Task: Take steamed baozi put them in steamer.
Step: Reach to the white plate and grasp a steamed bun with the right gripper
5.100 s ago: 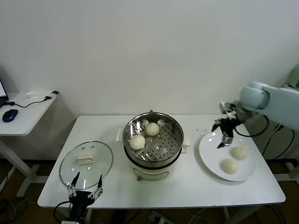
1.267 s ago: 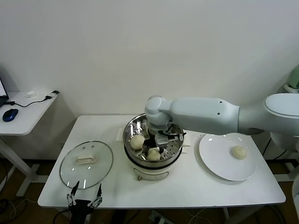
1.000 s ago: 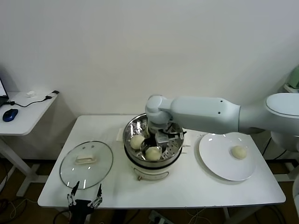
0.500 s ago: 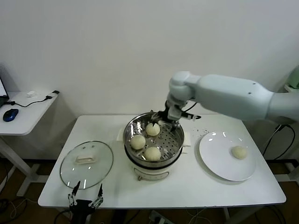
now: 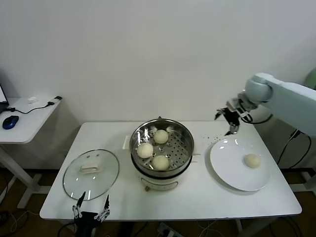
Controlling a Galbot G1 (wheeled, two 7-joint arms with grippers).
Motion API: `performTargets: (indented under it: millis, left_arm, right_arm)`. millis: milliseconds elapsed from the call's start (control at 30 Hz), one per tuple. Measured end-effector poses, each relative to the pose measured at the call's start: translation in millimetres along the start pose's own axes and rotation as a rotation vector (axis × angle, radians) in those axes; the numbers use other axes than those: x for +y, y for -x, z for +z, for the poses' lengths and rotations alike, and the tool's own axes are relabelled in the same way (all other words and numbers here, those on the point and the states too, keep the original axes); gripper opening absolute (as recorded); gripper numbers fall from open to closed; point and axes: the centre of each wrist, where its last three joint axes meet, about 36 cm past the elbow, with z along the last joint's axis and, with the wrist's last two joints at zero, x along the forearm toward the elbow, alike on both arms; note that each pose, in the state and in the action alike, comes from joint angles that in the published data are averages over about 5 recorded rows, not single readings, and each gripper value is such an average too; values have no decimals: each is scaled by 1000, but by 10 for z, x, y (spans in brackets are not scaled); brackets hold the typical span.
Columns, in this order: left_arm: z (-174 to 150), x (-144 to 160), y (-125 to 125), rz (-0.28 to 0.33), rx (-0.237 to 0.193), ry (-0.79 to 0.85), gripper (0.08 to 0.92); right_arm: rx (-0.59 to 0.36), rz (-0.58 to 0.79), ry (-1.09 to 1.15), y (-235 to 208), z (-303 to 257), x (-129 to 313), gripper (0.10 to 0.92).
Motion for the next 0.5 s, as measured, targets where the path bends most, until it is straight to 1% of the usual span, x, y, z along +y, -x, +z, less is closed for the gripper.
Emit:
performTargets:
  millis: [233, 500]
  left_arm:
    - [-8, -14, 18, -1, 6, 5, 823]
    - [19, -19, 14, -5, 19, 16, 823]
  right_arm:
    - [64, -49, 139, 382, 666, 396, 823]
    - [104, -95, 243, 809, 1073, 739, 823]
